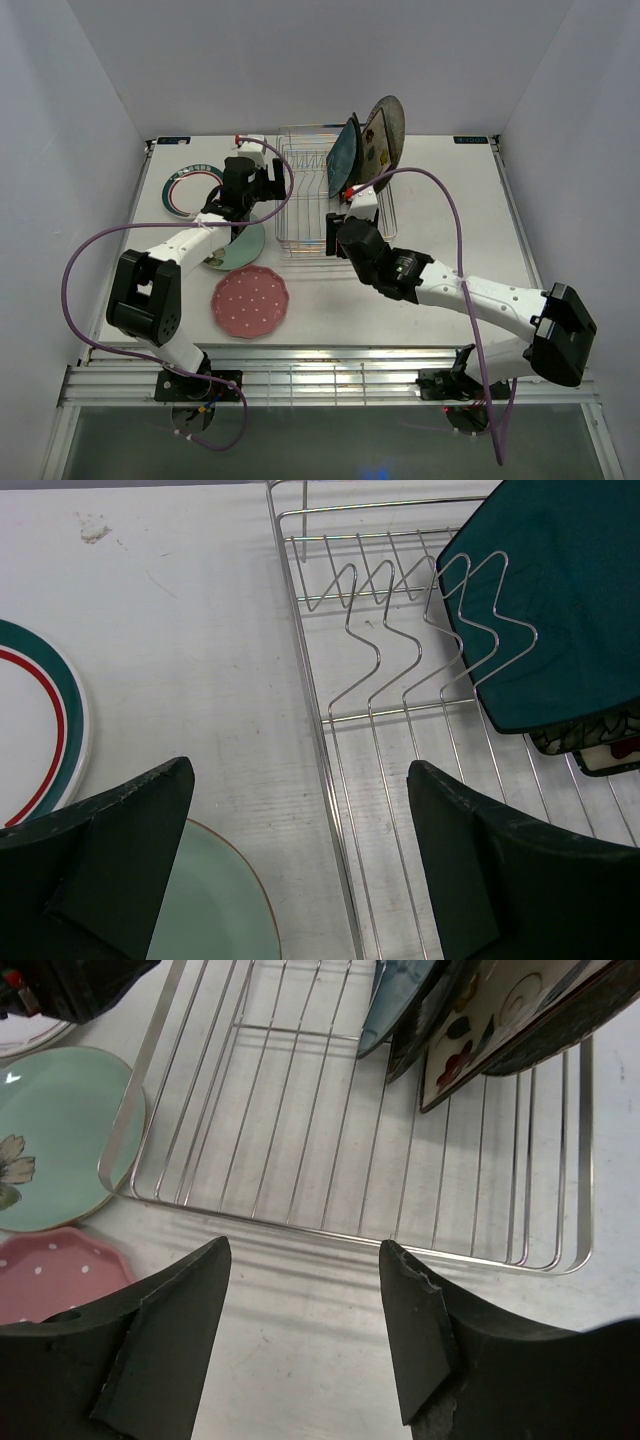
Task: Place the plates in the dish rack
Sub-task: Pick up the plate from the corner of the board.
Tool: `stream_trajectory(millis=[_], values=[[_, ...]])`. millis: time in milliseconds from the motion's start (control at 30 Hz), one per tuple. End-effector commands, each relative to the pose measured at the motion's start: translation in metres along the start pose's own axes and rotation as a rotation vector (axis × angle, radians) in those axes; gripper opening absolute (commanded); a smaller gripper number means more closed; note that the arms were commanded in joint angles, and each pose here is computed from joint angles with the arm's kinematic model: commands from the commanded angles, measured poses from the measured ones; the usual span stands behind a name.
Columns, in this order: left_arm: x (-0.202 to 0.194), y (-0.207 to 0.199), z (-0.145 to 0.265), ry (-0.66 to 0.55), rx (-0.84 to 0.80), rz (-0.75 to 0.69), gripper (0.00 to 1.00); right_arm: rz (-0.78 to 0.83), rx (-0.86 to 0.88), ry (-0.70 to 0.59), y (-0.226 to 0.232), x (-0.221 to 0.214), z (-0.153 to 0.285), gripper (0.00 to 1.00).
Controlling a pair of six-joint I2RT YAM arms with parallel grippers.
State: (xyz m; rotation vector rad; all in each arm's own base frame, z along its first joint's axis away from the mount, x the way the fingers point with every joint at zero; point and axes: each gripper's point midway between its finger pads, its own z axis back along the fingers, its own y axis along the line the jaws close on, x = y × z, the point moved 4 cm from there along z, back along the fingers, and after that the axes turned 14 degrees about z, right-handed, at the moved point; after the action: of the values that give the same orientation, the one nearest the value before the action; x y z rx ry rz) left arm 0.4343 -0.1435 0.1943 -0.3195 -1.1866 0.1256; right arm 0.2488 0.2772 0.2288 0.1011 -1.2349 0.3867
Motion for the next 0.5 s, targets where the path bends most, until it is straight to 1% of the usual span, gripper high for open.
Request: stream_trajectory(millis=[0,133,200,467], values=[[0.032,-0.007,0.015,-0.079,-0.025,0.01,0.98,-0.076,0.045,-0.031,0.009,0.005,0.007,0.67],[0.032,-0.009,0.016,-0.082,-0.031,0.011,0.98,-0.071,0.096,0.002,0.021,-0.011,0.011,0.67],[0.033,-0.009,0.017,-0.08,-0.034,0.012,0.98,-0.089,0.14,-0.001,0.031,-0.013,0.01,0.67],[0.036,-0.01,0.021,-0.09,-0.039,0.015,0.98,-0.079,0.254,0.084,0.072,-0.044,0.004,0.65]])
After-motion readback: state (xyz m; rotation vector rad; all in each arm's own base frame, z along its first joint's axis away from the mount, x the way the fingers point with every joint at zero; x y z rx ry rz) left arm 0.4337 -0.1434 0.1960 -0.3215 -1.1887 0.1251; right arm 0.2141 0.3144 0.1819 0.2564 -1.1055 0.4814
